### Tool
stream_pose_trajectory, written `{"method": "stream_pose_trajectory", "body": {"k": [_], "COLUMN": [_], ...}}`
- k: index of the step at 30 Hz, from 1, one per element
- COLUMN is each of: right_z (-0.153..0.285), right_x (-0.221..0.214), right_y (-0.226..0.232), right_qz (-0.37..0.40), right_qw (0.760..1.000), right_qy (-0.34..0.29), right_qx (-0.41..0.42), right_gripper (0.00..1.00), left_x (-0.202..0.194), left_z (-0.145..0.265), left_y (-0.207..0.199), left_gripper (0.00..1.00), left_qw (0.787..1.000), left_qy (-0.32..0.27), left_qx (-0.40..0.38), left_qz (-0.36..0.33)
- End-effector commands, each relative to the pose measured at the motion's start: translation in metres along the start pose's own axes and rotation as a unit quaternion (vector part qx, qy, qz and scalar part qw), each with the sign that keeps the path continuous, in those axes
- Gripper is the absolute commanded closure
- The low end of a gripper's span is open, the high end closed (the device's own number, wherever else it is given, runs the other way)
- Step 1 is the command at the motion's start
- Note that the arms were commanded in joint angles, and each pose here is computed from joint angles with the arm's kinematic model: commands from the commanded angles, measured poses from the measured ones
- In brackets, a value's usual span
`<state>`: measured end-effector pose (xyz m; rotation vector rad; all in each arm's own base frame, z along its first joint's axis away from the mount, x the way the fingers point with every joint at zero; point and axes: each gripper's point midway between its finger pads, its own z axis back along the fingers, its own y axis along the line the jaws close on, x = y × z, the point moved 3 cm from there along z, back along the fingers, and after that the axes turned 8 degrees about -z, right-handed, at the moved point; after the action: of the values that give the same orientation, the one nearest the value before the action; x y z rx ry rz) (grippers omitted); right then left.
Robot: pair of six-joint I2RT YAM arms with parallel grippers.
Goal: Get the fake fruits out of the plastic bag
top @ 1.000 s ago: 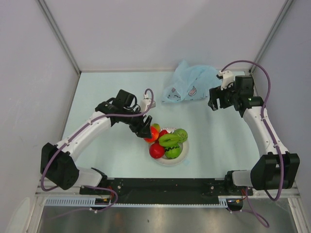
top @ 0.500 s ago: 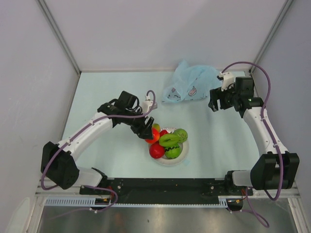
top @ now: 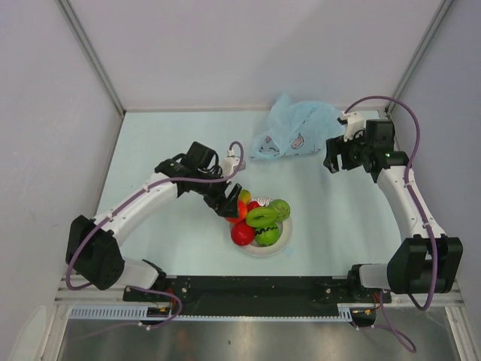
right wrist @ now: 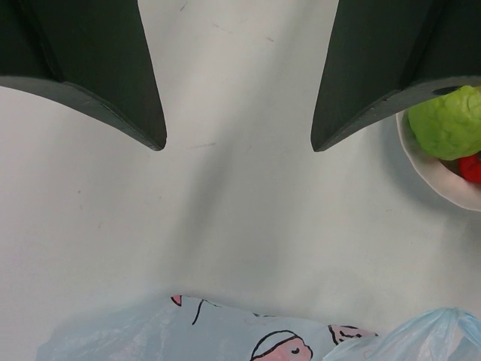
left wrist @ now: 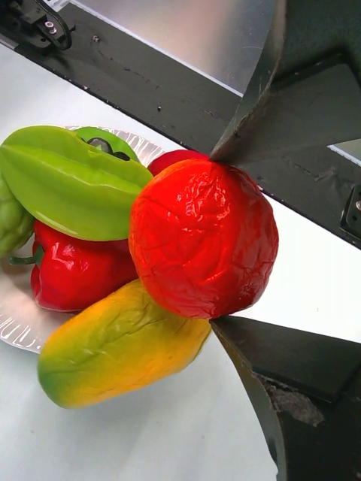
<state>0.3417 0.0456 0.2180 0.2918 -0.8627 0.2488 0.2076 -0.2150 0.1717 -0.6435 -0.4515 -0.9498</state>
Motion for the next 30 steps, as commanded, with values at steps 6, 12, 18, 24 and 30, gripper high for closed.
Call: {"method": "stream_pose_trajectory", "body": {"k": [6, 12, 18, 24, 30], "right_z": [0.0028, 0.0017, 0.0012, 0.0016, 0.0005], "right_x": [0.0079, 0.0077, 0.0077, 0.0083, 0.0081], "right_y": [0.0003, -0.0001, -0.0003, -0.0003, 0.0000], "right_qz": [0.001, -0.001, -0.001, -0.001, -0.003], "right_qw": [1.000, 1.000, 1.000, 1.000, 1.000], "right_qy": [-0.020, -0.020, -0.020, -0.022, -0.021], "right_qx": [0.002, 0.003, 0.003, 0.002, 0.003], "right_gripper": [0.17, 0.17, 0.17, 0.17, 0.17], "left_x": [0.0150, 0.0145, 0.0145, 0.0166, 0.0225], "left_z": [0.0016, 0.0014, 0.0011, 0.0013, 0.0038], "left_y": [-0.0026, -0.0041, -0.0029, -0.0016, -0.0042], "left_gripper": [0.14, 0.13, 0.13, 0.27, 0.48], "left_qw": [1.000, 1.000, 1.000, 1.000, 0.999], "left_qy": [-0.013, -0.012, -0.011, -0.012, -0.020], "left_qx": [0.001, -0.002, 0.003, 0.007, 0.000], "left_qz": [-0.019, -0.021, -0.020, -0.021, -0.025]}}
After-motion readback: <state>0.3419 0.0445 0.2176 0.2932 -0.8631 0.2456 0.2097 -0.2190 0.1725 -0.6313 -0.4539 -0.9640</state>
